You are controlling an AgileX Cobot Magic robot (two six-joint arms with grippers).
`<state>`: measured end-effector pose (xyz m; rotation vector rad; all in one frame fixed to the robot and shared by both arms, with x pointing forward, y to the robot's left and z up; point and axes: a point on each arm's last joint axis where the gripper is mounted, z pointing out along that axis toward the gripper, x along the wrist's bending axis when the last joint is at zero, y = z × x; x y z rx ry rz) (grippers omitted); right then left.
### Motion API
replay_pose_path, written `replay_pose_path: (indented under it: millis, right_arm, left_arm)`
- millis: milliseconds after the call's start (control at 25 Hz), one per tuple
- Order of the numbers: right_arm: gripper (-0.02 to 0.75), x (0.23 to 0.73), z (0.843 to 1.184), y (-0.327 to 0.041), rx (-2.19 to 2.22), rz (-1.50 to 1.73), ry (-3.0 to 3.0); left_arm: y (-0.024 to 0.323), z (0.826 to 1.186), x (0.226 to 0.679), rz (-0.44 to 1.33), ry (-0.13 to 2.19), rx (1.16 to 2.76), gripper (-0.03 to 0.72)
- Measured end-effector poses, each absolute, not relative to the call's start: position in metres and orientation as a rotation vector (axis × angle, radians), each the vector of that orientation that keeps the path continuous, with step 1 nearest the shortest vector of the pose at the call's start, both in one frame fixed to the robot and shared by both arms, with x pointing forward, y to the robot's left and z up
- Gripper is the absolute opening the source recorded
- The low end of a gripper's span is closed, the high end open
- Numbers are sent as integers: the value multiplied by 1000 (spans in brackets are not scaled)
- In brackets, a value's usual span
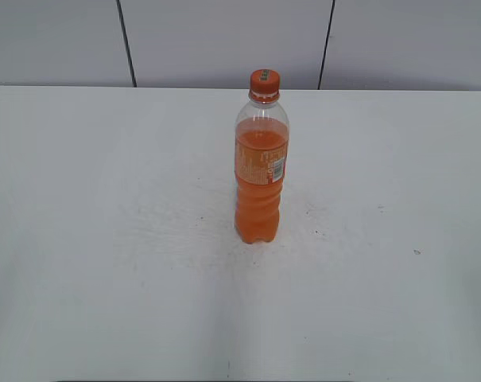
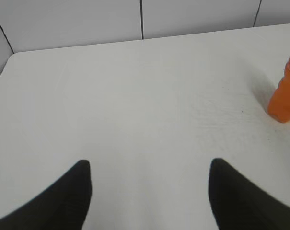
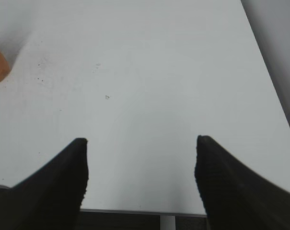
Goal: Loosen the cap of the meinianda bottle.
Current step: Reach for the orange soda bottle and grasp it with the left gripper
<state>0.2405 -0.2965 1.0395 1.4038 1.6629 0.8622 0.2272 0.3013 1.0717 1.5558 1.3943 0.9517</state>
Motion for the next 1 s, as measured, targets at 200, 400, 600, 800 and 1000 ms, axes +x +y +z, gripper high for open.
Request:
replay_pose_path:
  millis: [200, 400, 600, 800, 1000]
  right_arm:
    - [524, 241, 1039, -297, 1404, 862, 1663]
    - [524, 241, 1039, -297, 1404, 862, 1663]
    - [524, 241, 1039, -297, 1404, 862, 1663]
    - [524, 241, 1039, -297, 1404, 862, 1663]
    - [524, 241, 1039, -297, 1404, 862, 1663]
  left_arm:
    - [301, 1072, 227, 952, 1394, 1556, 470]
    - [301, 1072, 227, 952, 1394, 1556, 470]
    - [301, 1072, 227, 952, 1394, 1556, 470]
    - [301, 1072, 227, 952, 1394, 1556, 470]
    - [301, 1072, 227, 952, 1394, 1556, 470]
